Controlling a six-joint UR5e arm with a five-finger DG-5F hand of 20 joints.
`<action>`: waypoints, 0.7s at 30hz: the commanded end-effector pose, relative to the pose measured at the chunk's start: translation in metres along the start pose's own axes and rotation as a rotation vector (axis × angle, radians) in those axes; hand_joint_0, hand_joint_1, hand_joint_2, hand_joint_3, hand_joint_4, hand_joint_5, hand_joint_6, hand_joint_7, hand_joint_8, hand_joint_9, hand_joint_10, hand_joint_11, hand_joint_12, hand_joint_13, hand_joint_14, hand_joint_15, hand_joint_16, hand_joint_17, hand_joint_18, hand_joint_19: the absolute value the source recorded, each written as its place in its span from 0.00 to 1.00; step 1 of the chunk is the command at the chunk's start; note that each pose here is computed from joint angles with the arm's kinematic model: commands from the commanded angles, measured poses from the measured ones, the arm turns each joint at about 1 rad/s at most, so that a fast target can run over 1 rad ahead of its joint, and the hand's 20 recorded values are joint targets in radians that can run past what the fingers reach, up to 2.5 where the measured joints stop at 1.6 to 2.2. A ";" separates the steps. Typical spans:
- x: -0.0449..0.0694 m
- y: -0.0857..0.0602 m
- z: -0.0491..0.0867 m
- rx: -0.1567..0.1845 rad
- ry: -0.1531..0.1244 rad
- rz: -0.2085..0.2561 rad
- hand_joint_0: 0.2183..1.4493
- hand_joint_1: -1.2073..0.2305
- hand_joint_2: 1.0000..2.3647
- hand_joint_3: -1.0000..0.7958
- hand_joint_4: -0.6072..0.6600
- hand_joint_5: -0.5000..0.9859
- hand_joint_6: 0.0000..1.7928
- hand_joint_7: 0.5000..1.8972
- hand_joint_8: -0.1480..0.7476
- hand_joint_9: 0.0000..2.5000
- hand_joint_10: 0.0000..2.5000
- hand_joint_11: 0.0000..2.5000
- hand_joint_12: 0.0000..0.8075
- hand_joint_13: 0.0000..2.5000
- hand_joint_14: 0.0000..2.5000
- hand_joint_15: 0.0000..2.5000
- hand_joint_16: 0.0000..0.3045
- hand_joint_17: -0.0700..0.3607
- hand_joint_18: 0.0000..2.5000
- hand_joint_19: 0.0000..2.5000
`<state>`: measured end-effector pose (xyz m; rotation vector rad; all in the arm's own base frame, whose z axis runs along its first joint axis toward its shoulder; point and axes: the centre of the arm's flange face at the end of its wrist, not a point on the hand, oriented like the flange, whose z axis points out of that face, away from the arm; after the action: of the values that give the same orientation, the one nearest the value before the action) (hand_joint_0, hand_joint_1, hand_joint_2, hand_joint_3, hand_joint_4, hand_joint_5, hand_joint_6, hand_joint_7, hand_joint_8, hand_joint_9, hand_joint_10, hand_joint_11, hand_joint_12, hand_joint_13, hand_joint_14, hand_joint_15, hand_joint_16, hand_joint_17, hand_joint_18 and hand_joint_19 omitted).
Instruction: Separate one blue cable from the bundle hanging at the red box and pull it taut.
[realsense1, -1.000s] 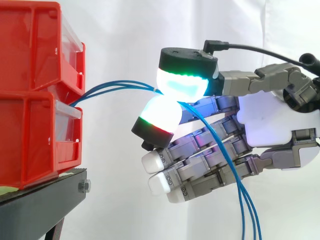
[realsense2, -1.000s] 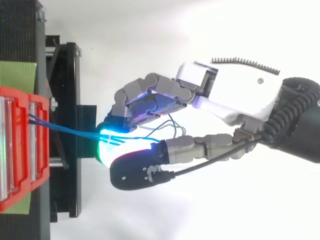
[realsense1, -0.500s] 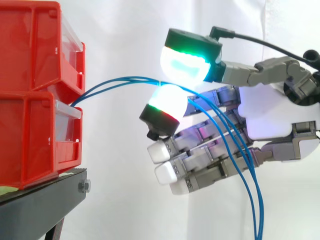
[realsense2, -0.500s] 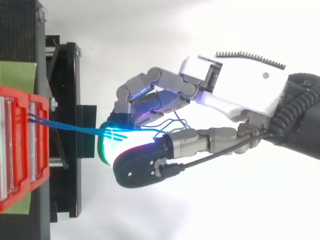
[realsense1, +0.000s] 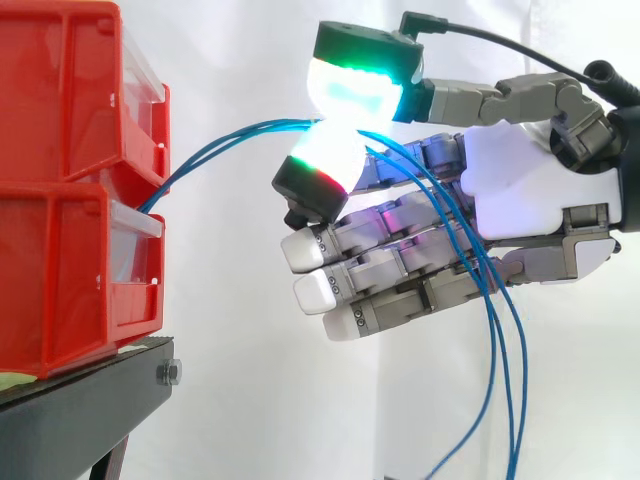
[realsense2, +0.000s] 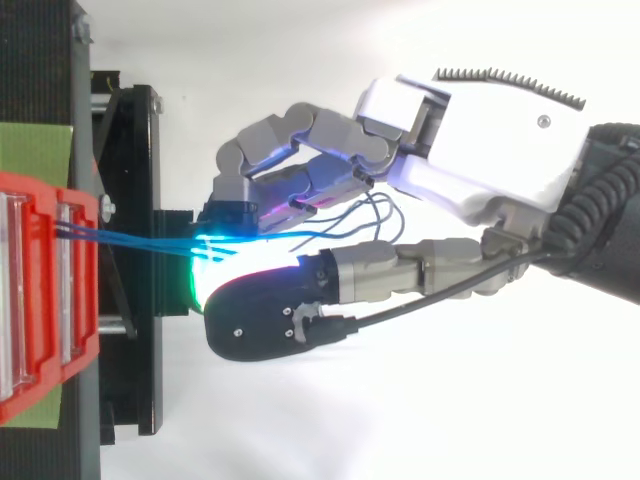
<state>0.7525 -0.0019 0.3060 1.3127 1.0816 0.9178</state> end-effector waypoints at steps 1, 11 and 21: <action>-0.001 0.000 0.001 -0.002 -0.002 -0.003 0.35 0.26 0.01 0.36 0.58 0.22 0.53 0.34 0.54 0.32 0.00 0.23 0.38 0.31 0.00 0.13 0.08 0.30 0.21 0.08; -0.005 -0.006 0.002 -0.008 -0.012 -0.055 0.27 0.45 0.00 0.28 0.60 0.23 0.51 0.31 0.56 0.34 0.00 0.22 0.38 0.32 0.00 0.13 0.09 0.31 0.21 0.09; -0.002 -0.023 0.005 -0.085 -0.032 -0.049 0.33 0.43 0.01 0.37 0.60 0.23 0.51 0.39 0.55 0.34 0.01 0.23 0.39 0.33 0.00 0.14 0.09 0.30 0.22 0.10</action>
<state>0.7533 -0.0073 0.2842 1.2404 1.0548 0.8867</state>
